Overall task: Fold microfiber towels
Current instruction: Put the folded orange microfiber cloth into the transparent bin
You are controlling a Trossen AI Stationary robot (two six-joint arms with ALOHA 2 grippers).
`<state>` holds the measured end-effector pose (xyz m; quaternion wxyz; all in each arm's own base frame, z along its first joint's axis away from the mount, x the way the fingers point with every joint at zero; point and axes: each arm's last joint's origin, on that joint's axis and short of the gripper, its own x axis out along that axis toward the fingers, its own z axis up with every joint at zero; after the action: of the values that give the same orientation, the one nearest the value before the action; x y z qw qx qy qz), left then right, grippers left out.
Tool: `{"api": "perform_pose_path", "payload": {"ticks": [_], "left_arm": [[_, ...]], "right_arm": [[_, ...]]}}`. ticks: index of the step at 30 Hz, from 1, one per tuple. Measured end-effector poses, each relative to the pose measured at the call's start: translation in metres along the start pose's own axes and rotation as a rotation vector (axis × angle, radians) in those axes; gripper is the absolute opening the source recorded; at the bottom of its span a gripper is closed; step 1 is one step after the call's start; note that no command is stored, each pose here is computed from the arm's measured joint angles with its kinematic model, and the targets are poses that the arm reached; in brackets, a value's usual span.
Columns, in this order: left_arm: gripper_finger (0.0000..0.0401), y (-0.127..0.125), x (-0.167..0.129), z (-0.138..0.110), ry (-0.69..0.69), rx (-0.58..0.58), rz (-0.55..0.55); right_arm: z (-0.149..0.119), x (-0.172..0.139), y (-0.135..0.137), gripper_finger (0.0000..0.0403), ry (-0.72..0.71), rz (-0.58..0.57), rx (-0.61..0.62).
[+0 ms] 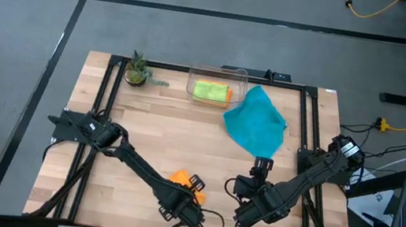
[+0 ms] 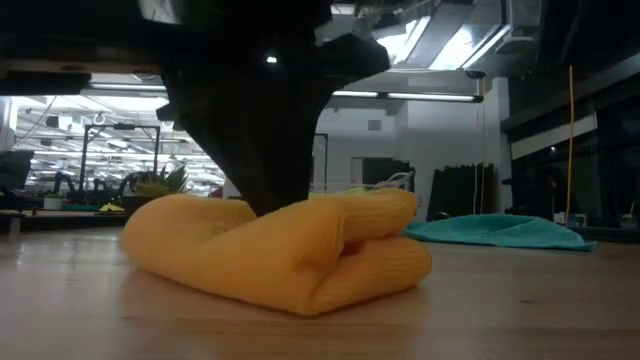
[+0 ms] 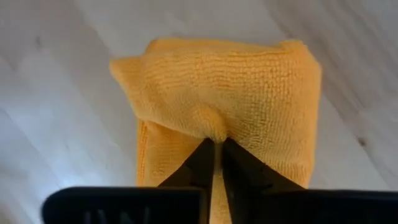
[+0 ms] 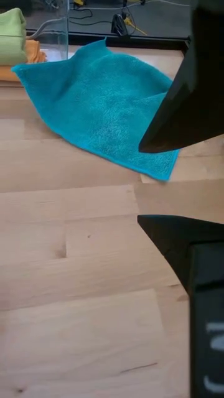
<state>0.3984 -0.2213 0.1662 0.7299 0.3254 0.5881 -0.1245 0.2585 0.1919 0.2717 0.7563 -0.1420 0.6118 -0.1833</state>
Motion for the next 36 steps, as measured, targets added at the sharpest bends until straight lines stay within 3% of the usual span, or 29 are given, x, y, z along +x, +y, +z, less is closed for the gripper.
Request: {"api": "perform_pose_path", "payload": {"ticks": [5, 12, 18, 23, 25, 30, 36], "left_arm": [[0.0074, 0.005, 0.001, -0.001, 0.006, -0.134, 0.002], [0.0131, 0.006, -0.015, 0.003, -0.007, -0.171, -0.013], [0.0131, 0.014, -0.051, 0.003, 0.042, -0.285, -0.032], [0.013, 0.011, -0.063, -0.015, 0.252, -0.417, -0.149], [0.013, 0.009, -0.065, -0.022, 0.331, -0.428, -0.163], [0.013, 0.006, -0.074, -0.026, 0.324, -0.441, -0.204], [0.013, 0.011, -0.092, -0.042, 0.22, -0.504, -0.096]], "right_arm": [[0.0, 0.0, 0.0, 0.0174, 0.0, 0.0, -0.001], [0.0, 0.0, 0.0, 0.0174, 0.0, 0.0, 0.0], [0.0, 0.0, 0.0, 0.0174, 0.007, 0.007, 0.0], [0.006, 0.002, 0.001, 0.0174, -0.031, 0.026, 0.033], [0.011, 0.004, -0.003, 0.0174, -0.095, -0.025, 0.057], [0.019, 0.006, -0.011, 0.0174, -0.227, -0.175, 0.08], [0.027, 0.01, -0.014, 0.0174, -0.233, -0.148, 0.134]]}}
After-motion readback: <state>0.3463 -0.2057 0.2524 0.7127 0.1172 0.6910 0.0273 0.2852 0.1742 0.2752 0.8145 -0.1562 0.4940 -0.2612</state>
